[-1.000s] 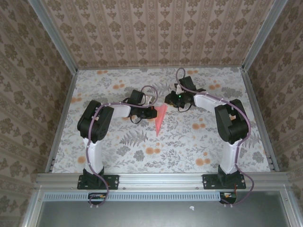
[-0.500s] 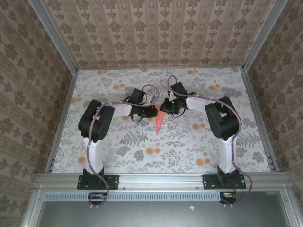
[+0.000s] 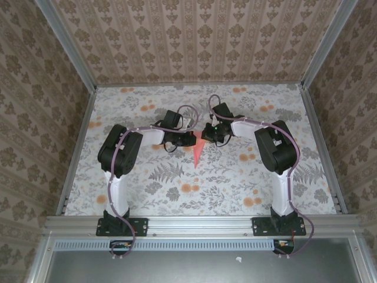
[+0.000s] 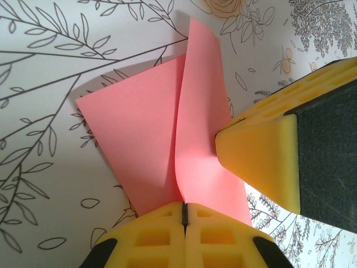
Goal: Fold a paper plane with a square sheet of paper (fold left side to right side)
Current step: Fold the wing for the fifth time at the center of the table.
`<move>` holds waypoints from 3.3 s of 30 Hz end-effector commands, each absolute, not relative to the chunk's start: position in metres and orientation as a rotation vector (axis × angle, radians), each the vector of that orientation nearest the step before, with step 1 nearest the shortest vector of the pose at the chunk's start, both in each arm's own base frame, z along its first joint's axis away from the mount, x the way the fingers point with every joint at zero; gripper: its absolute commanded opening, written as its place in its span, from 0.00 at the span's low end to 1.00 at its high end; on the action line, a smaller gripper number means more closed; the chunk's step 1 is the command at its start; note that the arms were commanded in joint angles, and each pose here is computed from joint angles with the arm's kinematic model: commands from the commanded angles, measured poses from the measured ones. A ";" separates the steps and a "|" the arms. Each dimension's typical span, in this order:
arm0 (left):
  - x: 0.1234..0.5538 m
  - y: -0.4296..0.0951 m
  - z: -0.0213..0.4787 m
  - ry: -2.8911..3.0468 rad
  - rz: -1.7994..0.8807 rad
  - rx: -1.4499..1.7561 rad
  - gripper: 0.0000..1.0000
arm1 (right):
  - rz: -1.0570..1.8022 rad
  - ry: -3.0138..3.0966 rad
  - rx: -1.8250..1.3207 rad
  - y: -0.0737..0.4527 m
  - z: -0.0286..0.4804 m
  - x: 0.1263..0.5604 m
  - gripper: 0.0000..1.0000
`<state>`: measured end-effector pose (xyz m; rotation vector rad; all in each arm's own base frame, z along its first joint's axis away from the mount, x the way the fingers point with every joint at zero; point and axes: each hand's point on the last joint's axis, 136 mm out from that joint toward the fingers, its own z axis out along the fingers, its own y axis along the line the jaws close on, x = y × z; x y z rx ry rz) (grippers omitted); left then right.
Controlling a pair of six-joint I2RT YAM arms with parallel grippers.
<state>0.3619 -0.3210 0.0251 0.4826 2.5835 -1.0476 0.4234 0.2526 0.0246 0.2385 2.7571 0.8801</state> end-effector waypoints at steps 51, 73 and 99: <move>0.283 -0.333 0.044 2.735 -1.167 0.462 0.23 | 0.698 2.918 0.299 0.224 -0.019 0.395 0.06; 0.275 -0.317 0.007 2.841 -1.024 0.427 0.20 | 0.776 2.854 0.258 0.234 -0.003 0.405 0.05; 0.257 -0.297 -0.018 2.936 -0.760 0.450 0.07 | 1.133 2.628 0.049 0.278 0.042 0.372 0.00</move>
